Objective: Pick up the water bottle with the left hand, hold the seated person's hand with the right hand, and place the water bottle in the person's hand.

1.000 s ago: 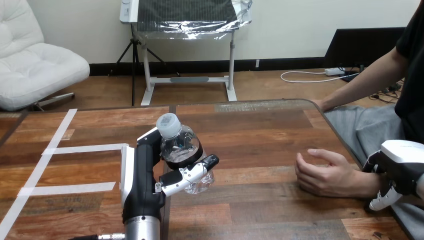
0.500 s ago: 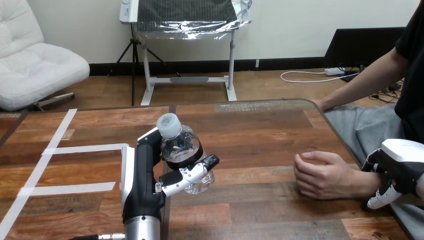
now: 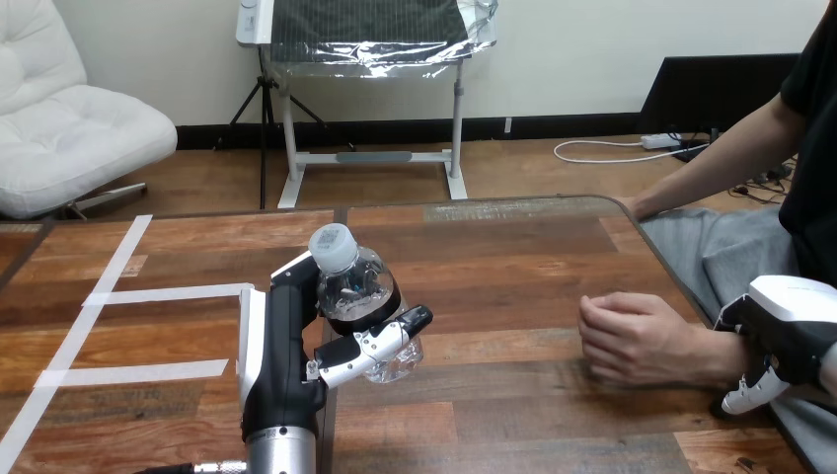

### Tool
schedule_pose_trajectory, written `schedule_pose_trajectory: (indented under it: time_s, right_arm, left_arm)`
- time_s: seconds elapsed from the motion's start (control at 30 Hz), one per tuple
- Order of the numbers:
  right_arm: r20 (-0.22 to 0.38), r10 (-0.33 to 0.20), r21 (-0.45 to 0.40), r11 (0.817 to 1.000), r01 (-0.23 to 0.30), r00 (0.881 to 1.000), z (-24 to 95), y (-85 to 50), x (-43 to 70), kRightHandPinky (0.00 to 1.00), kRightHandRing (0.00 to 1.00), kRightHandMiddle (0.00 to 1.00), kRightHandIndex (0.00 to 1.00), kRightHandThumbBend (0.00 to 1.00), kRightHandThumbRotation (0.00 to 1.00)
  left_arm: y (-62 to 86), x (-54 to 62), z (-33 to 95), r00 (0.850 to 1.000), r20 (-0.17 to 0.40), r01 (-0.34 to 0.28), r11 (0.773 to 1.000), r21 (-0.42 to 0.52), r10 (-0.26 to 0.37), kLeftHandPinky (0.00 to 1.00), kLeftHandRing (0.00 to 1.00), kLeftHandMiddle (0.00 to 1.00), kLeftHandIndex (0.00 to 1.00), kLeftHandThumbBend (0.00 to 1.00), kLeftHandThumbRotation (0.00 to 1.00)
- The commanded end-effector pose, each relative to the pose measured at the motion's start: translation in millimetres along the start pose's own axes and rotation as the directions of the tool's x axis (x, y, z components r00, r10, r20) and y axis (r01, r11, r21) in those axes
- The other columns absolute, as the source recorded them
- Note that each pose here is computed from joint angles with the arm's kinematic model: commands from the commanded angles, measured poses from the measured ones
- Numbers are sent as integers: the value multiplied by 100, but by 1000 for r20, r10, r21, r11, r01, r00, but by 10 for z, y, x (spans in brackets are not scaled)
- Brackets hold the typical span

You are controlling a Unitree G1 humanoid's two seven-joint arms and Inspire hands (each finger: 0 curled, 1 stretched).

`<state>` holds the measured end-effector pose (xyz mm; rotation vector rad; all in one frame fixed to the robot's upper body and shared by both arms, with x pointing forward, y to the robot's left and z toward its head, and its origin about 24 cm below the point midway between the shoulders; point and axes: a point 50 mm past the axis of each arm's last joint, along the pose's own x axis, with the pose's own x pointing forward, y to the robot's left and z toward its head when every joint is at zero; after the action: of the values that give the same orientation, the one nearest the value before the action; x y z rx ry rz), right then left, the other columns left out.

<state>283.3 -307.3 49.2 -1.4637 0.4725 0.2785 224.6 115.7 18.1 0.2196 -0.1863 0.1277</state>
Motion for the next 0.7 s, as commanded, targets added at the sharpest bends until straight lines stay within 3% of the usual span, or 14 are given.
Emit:
schedule_pose_trajectory:
  time_s: [0.0, 0.67]
  right_arm:
    - [42, -88, 20, 996, 87, 995, 101, -252, 55, 46, 52, 58, 59, 75, 0]
    - [65, -48, 0, 999, 48, 997, 147, -204, 91, 45, 51, 58, 59, 75, 0]
  left_arm:
    - [12, 123, 236, 992, 122, -25, 999, -22, 28, 39, 41, 45, 47, 67, 0]
    - [18, 120, 230, 992, 119, -30, 999, -22, 32, 38, 41, 44, 47, 66, 0]
